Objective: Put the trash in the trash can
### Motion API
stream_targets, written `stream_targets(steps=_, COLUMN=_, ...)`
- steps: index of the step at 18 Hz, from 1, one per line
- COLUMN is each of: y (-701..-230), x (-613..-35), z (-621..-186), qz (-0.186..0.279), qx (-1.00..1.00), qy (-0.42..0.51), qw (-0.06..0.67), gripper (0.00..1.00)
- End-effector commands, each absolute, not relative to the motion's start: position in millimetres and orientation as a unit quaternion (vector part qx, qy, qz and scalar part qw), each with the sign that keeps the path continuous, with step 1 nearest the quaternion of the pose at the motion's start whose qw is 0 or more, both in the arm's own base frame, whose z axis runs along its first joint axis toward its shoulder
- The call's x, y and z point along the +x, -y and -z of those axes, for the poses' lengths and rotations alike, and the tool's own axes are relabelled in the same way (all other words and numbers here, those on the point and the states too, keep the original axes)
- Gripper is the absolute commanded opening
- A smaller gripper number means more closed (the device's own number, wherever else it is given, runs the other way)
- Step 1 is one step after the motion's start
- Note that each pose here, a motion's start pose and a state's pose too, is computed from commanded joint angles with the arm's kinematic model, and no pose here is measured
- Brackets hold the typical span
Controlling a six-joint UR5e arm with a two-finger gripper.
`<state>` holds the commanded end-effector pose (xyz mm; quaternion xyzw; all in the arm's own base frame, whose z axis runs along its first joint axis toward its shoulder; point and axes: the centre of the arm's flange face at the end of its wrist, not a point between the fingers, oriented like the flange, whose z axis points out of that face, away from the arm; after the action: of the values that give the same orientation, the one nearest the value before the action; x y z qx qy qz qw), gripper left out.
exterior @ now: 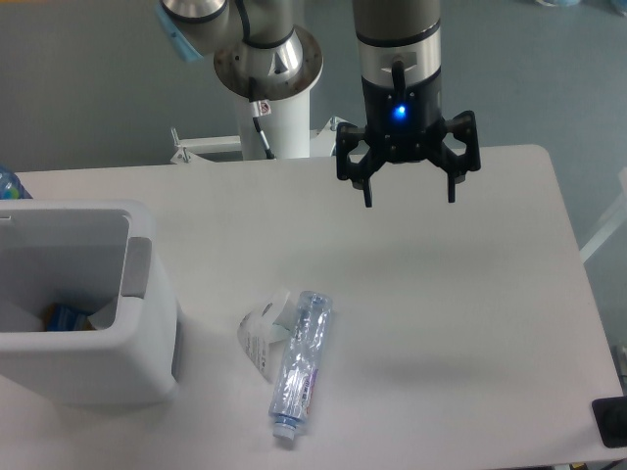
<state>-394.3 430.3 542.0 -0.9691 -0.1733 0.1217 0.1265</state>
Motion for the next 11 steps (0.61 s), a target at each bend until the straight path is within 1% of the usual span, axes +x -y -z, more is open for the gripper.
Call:
stream_targets(steps=6, y=-432, x=-393, z=-539, qz=-0.118, qx=-0.970, qy=0.172, qw=0.128, gripper=1.00)
stream_targets(steps=8, y=-433, x=-391, z=-527, qz=-0.112, qx=-0.970, qy=0.175, qw=0.124, gripper=1.00)
stream_targets(steps=11, y=-439, x=-392, z=-503, qz=-0.116, qx=-0.968, qy=0.168, qw=0.143, gripper=1.00)
